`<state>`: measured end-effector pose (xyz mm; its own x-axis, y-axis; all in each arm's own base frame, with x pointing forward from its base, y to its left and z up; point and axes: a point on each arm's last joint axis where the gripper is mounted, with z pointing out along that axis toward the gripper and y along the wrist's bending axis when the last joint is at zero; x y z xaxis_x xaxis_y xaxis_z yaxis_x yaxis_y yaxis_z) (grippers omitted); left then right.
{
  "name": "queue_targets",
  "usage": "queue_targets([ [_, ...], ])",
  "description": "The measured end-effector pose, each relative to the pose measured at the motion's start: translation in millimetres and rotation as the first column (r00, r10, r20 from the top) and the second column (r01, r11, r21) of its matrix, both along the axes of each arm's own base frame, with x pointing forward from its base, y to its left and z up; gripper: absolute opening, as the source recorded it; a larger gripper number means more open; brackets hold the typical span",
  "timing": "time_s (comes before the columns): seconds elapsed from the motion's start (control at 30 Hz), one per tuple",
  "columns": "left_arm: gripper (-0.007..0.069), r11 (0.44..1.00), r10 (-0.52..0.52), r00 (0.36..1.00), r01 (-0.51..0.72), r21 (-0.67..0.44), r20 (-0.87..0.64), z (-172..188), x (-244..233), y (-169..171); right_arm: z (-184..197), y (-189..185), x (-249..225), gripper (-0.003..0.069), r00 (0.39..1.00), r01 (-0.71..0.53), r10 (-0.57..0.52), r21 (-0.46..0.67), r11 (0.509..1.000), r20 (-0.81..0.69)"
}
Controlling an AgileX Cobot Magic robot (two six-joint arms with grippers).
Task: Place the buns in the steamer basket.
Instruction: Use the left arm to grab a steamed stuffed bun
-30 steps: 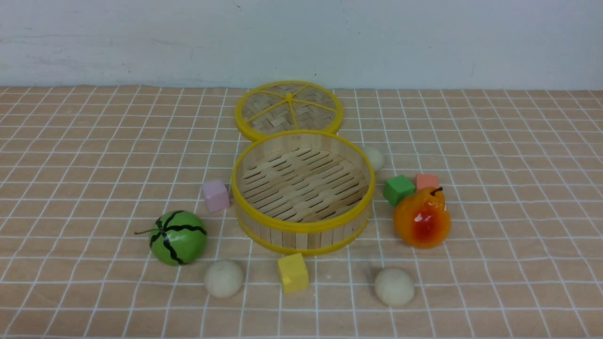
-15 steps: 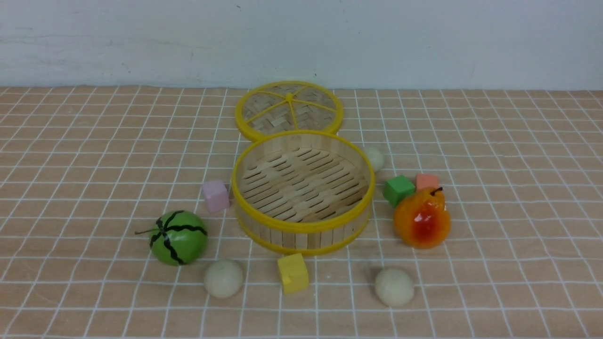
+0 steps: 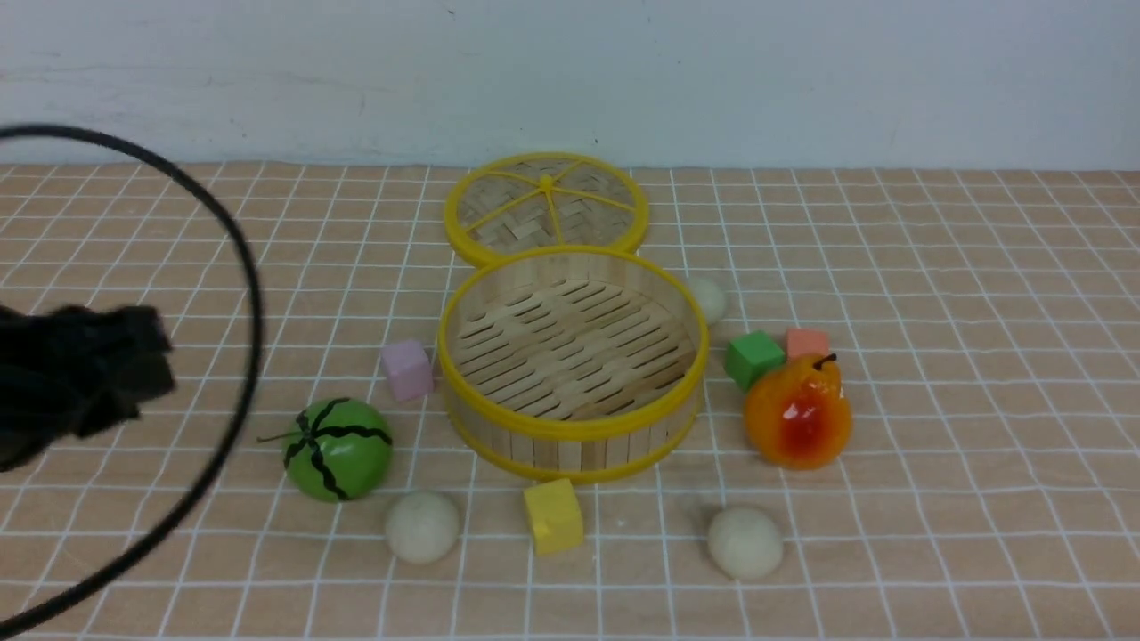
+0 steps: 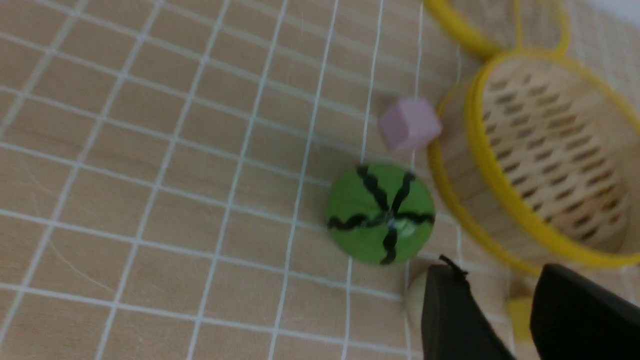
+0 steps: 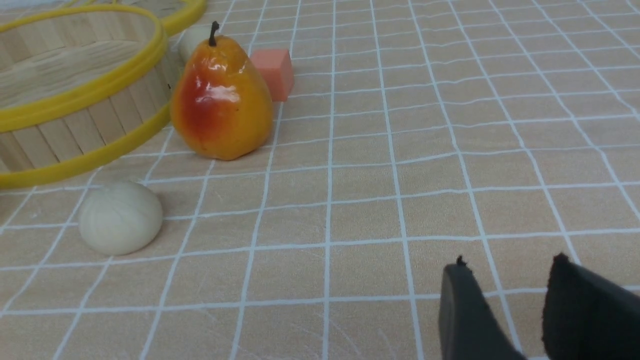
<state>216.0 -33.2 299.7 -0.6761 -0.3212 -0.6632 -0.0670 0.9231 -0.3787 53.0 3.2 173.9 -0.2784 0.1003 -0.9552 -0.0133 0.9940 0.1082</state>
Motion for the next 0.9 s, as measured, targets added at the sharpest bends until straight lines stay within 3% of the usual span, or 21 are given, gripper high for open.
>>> queue_targets([
  [0.13,0.0238,0.942,-0.316,0.937,0.328,0.066,-0.152,-21.2,30.9,-47.5,0.0,0.0,0.0,0.0240,1.000,0.000,0.000,0.000,1.000,0.000],
  [0.2,0.0238,0.893,-0.419,0.882,0.444,0.079,-0.214,-27.6,45.3,-74.5,0.0,0.0,0.0,0.0240,1.000,0.000,0.000,0.000,1.000,0.000],
  [0.27,0.0238,0.860,-0.457,0.840,0.501,0.093,-0.291,-36.7,60.1,-97.0,0.0,0.0,0.0,0.0240,1.000,0.000,0.000,0.000,1.000,0.000],
  [0.5,0.0238,0.823,-0.322,0.789,0.506,0.258,-0.523,-69.5,96.1,-136.6,0.0,0.0,0.0,0.0240,1.000,0.000,0.000,0.000,1.000,0.000],
  [0.63,0.0238,0.814,-0.254,0.813,0.472,0.338,-0.524,-78.0,105.6,-150.9,0.0,0.0,0.0,0.0240,1.000,0.000,0.000,0.000,1.000,0.000],
  [0.9,0.0238,0.815,-0.213,0.805,0.459,0.354,-0.554,-95.4,111.0,-153.7,0.0,0.0,0.0,0.0240,1.000,0.000,0.000,0.000,1.000,0.000],
])
